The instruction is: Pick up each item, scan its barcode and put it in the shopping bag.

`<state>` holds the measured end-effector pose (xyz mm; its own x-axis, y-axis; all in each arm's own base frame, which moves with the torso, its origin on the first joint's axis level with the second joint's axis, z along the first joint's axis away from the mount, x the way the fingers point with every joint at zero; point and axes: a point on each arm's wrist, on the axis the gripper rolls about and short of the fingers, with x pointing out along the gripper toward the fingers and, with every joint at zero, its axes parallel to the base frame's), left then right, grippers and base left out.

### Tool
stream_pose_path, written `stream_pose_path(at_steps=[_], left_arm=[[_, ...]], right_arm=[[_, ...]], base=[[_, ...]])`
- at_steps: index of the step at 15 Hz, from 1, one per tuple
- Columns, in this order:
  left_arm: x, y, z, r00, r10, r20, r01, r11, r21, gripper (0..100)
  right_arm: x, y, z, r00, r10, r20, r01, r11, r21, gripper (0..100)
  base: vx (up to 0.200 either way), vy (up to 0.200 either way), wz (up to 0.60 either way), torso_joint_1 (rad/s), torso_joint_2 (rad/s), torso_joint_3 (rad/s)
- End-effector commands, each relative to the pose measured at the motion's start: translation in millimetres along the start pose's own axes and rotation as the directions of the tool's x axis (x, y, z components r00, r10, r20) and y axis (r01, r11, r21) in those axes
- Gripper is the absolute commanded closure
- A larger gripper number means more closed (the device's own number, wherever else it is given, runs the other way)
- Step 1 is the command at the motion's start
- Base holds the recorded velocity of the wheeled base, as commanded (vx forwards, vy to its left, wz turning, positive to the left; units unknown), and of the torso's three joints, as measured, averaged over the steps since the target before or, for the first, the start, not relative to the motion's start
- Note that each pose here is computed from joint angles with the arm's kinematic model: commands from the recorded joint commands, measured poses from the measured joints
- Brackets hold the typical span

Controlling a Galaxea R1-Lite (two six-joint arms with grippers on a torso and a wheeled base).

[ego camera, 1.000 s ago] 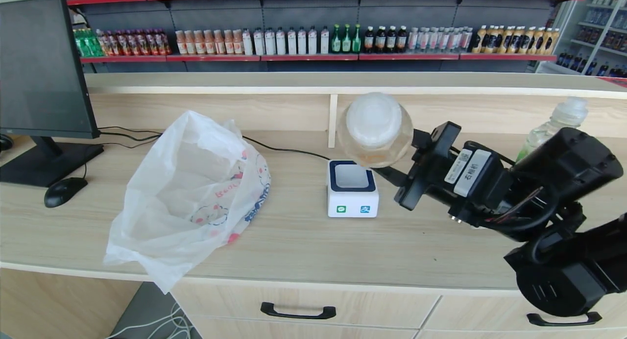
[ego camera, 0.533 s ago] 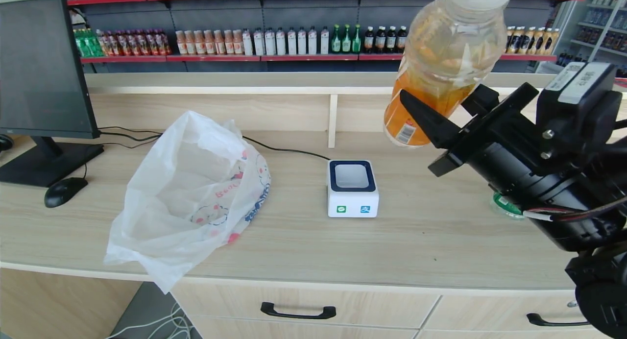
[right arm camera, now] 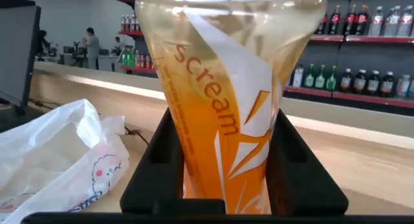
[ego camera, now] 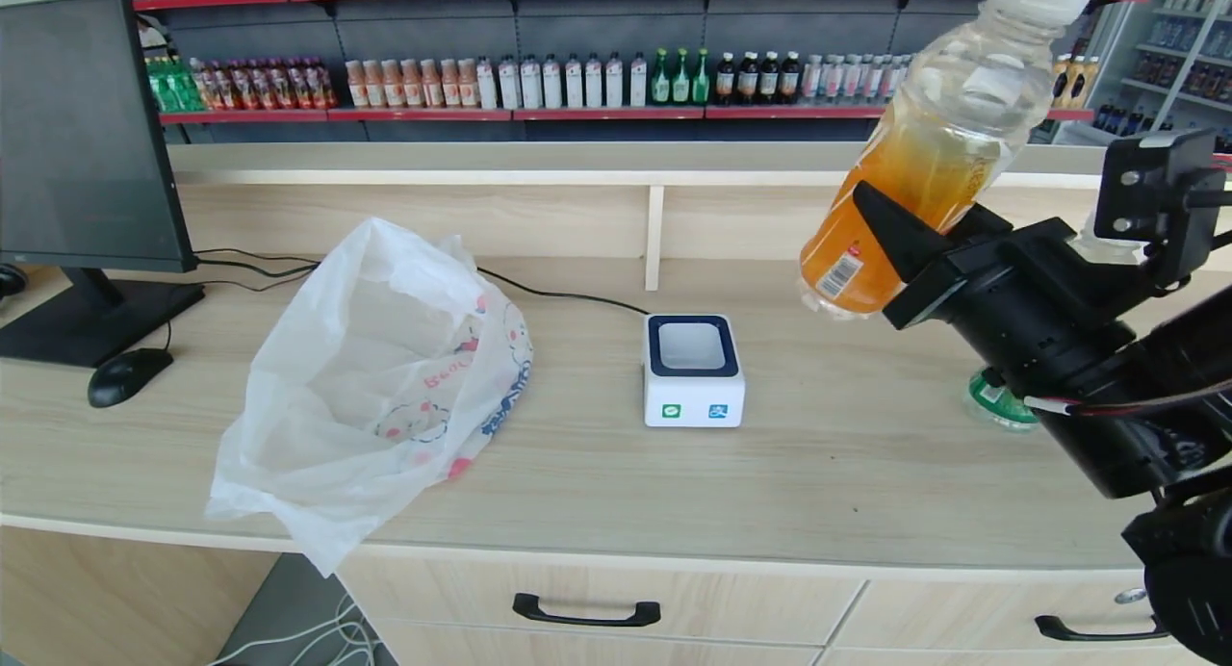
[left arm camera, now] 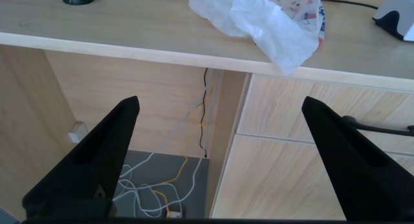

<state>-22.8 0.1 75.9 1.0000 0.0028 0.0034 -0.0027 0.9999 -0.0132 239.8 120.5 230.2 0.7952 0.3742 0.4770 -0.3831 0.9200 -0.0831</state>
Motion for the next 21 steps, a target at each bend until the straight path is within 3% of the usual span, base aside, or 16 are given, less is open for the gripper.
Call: stream_pose_path(at_steps=[1, 6, 9, 12, 21], left_arm=[[0, 0.0, 0.1, 1.000, 0.000, 0.000, 0.000, 1.000, -0.001, 0], [0, 0.0, 0.3, 1.000, 0.000, 0.001, 0.000, 1.000, -0.002, 0], [0, 0.0, 0.1, 1.000, 0.000, 0.000, 0.000, 1.000, -0.001, 0], [0, 0.0, 0.3, 1.000, 0.000, 0.001, 0.000, 1.000, -0.001, 0], [0, 0.0, 0.1, 1.000, 0.000, 0.001, 0.000, 1.000, -0.001, 0]], right_arm=[[-14, -21, -19, 0.993, -0.072, -0.096, 0.070, 0.997, -0.026, 100], [-23, -22, -23, 0.989, -0.074, -0.130, 0.072, 0.997, -0.017, 100], [-35, -35, -26, 0.973, -0.164, -0.164, 0.161, 0.986, -0.033, 100], [-40, -58, -23, 0.954, -0.255, -0.156, 0.252, 0.967, -0.042, 100], [-38, -57, -24, 0.956, -0.250, -0.156, 0.246, 0.968, -0.040, 100]], base=[[0.000, 0.000, 0.00, 0.000, 0.00, 0.000], [-0.160, 0.000, 0.00, 0.006, 0.00, 0.000], [-0.200, 0.000, 0.00, -0.009, 0.00, 0.007], [0.000, 0.000, 0.00, 0.000, 0.00, 0.000], [0.000, 0.022, 0.00, 0.000, 0.00, 0.000]])
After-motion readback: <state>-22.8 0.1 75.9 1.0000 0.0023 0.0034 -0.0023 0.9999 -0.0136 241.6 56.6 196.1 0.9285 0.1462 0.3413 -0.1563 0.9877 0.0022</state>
